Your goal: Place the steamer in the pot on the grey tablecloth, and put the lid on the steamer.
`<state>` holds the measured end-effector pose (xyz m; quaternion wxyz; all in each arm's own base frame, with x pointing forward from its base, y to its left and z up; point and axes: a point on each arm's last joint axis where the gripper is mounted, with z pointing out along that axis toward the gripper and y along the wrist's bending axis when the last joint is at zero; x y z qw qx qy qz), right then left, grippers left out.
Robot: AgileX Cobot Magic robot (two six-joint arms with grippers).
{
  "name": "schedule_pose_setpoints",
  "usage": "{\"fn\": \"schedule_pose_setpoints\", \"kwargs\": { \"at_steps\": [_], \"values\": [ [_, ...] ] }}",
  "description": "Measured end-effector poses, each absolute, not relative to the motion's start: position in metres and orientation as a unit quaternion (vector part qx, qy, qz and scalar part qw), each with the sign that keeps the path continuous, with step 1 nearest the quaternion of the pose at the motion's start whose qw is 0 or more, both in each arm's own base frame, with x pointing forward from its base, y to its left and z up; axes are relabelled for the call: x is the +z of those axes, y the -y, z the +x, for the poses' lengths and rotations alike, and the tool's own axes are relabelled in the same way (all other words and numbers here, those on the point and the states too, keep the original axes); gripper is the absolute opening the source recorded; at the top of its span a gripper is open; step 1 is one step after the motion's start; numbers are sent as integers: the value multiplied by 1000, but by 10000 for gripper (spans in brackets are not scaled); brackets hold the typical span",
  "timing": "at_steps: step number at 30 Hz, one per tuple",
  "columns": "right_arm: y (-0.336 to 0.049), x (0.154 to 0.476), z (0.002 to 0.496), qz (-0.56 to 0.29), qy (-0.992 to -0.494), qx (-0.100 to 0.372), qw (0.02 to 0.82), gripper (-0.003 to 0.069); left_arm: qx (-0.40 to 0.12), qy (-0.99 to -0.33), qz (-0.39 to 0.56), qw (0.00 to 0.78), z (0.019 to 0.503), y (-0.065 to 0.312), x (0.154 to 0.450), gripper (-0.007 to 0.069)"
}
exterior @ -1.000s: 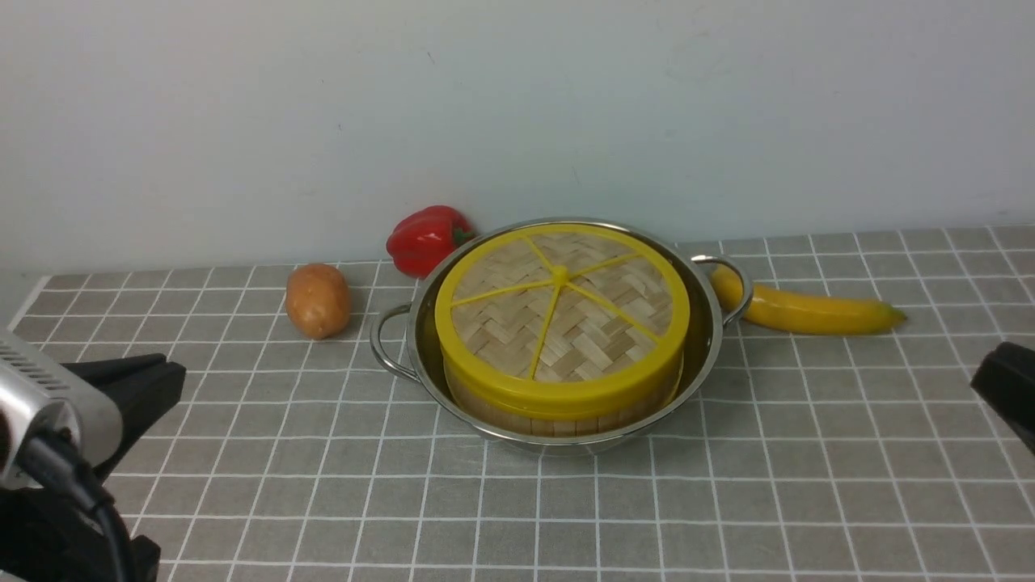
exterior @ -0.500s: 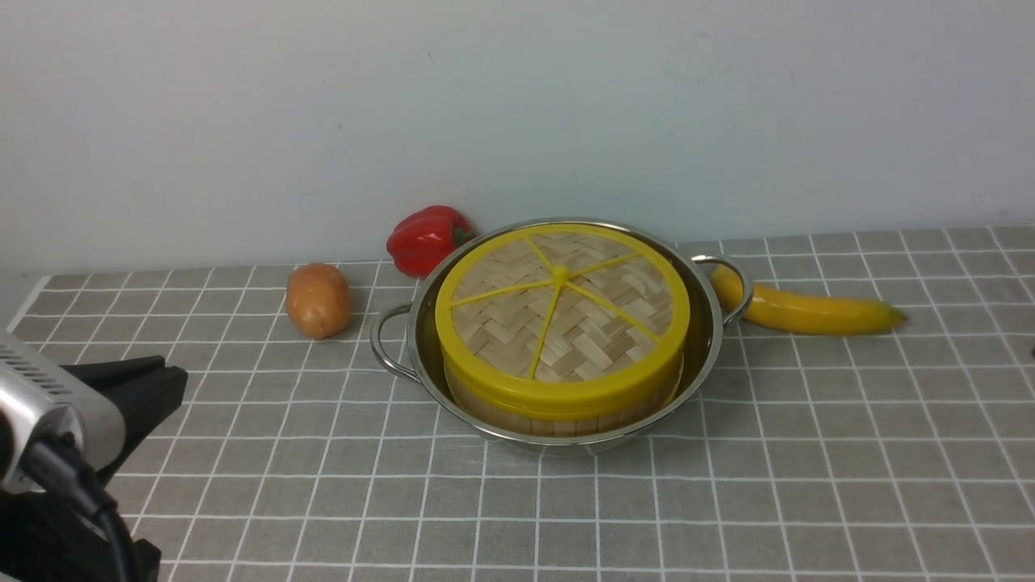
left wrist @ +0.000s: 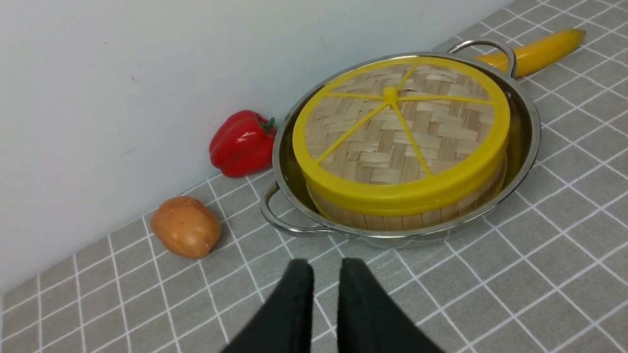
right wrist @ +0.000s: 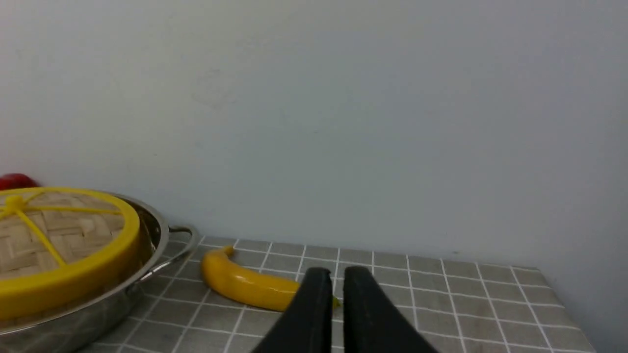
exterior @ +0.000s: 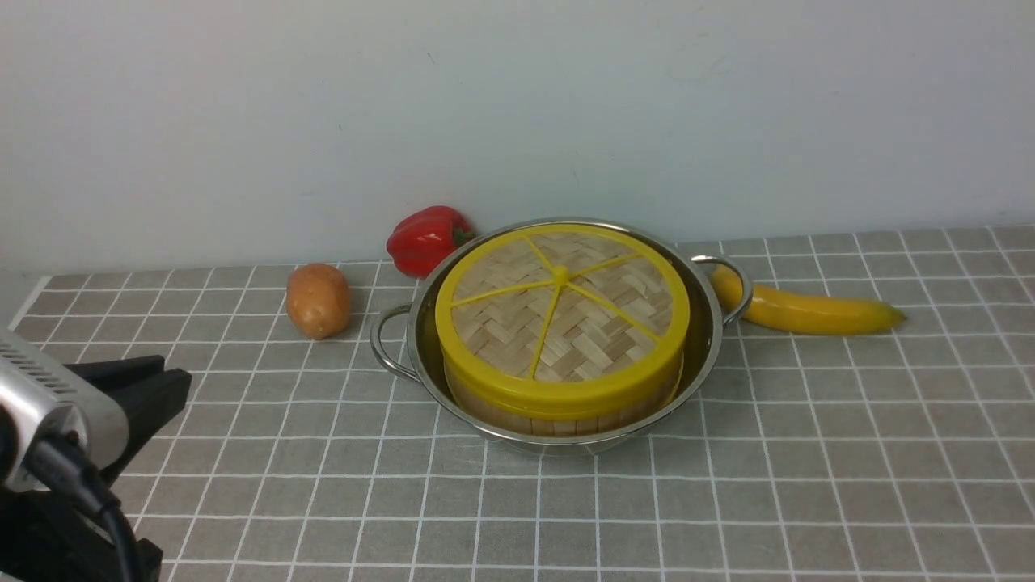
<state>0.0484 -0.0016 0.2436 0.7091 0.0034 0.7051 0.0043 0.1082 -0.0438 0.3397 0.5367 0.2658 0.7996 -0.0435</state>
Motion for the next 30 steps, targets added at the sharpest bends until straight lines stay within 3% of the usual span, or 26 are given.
{"fn": "schedule_pose_setpoints", "kwargs": {
  "at_steps": [8,14,30],
  "values": [
    [1,198,57,37,-730,36,681,118,-43,-800,266,536,108,44,340,96],
    [0,196,57,66,-733,64,674,145,-43,-800,266,536,108,44,340,104],
    [0,195,57,72,-736,68,670,198,-35,-795,255,549,102,39,343,127]
  ]
}}
